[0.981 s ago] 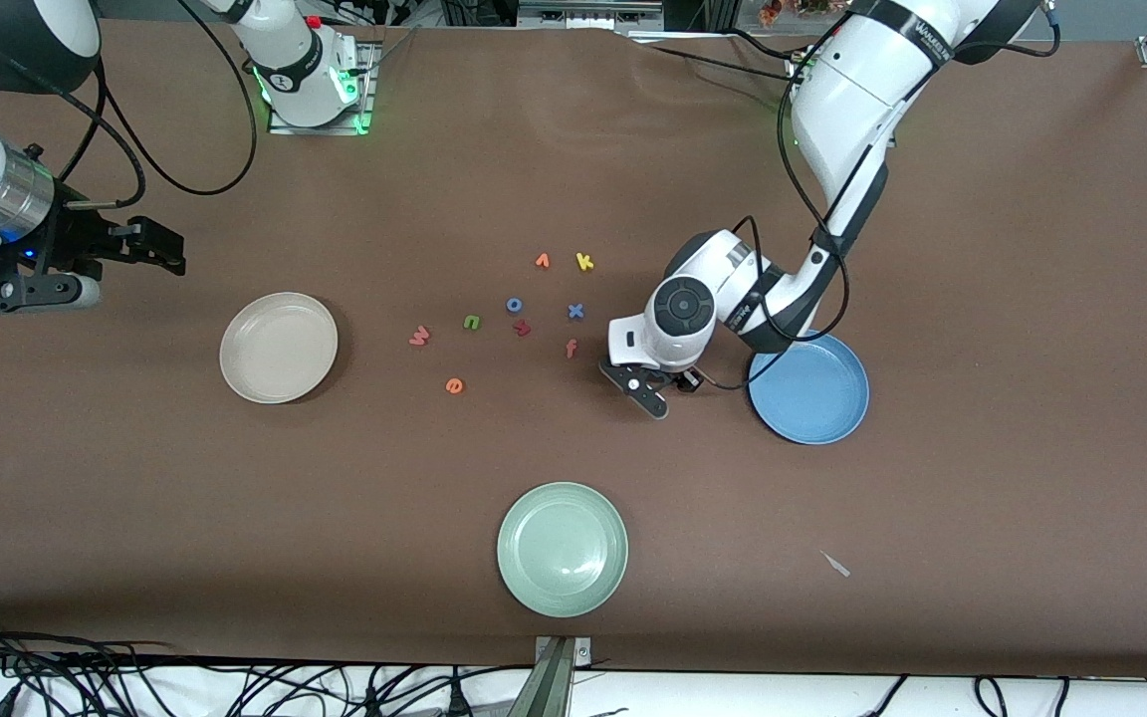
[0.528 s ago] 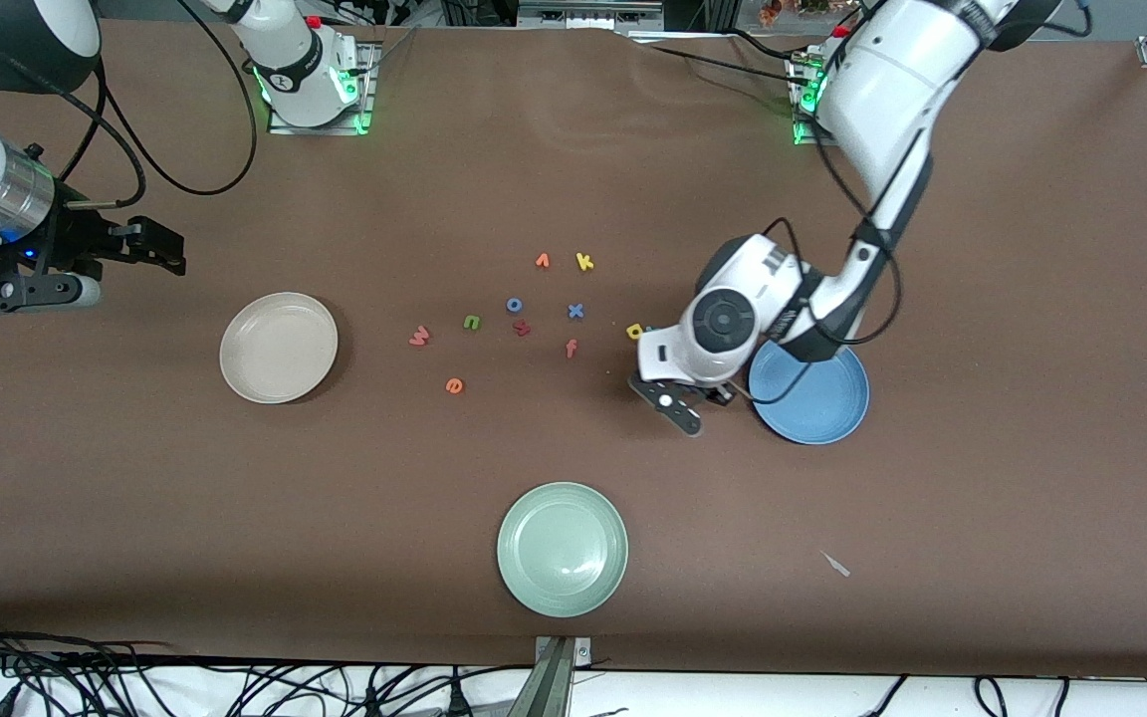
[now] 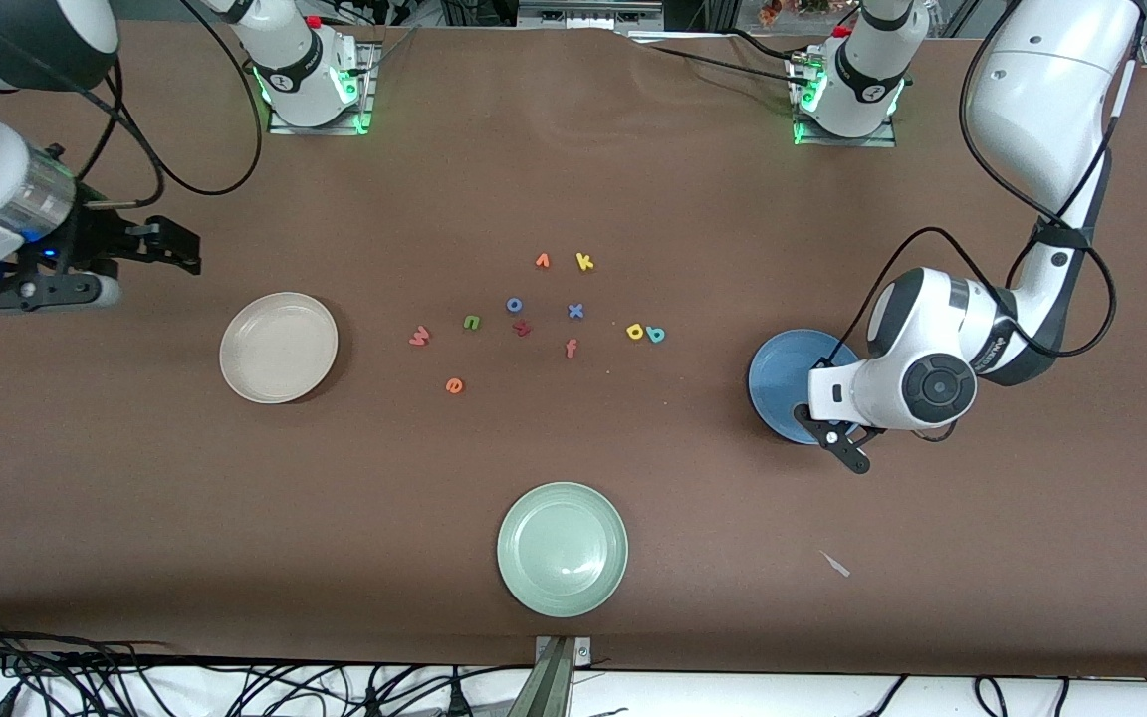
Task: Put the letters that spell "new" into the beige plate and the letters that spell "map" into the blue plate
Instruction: 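Grasp the blue E and lower it onto the blue plate, then grasp the pink m with the right gripper while the left gripper lifts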
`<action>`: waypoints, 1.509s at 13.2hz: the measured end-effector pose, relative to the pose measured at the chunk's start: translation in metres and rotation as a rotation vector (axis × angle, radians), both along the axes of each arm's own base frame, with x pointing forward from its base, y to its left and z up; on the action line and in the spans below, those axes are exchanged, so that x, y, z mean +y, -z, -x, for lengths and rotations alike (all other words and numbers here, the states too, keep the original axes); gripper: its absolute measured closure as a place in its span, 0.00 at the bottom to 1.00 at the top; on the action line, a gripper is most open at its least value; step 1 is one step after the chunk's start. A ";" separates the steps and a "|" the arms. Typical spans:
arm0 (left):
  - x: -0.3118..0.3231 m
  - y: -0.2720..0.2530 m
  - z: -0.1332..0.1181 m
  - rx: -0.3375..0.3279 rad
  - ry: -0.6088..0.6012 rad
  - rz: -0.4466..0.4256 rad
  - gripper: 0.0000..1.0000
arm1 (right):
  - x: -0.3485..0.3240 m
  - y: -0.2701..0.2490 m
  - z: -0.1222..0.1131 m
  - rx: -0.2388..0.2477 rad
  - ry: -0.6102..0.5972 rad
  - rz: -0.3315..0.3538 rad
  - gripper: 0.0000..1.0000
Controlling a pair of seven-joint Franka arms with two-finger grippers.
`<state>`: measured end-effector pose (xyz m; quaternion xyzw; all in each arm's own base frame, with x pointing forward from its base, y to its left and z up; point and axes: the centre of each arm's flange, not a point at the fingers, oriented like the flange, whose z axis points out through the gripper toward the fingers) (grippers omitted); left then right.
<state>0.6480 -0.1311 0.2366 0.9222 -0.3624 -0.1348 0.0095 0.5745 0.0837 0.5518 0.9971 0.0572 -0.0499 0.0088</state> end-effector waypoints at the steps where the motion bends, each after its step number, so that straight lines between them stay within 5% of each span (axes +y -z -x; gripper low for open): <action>1: -0.007 0.009 0.004 0.015 0.011 0.002 0.73 | 0.021 0.006 0.001 0.011 -0.033 0.001 0.00; 5: -0.019 0.014 0.006 0.019 0.027 0.007 0.61 | 0.075 0.054 -0.003 0.082 -0.110 0.010 0.00; 11: -0.050 -0.028 0.003 -0.054 -0.069 0.014 0.01 | 0.141 0.126 -0.006 0.062 0.018 0.025 0.00; 15: -0.099 -0.037 0.020 -0.057 -0.269 -0.014 0.00 | 0.150 0.185 0.010 0.035 0.098 0.026 0.00; 20: -0.126 -0.034 0.032 -0.062 -0.430 -0.063 0.00 | 0.154 0.264 0.040 -0.063 0.249 -0.018 0.00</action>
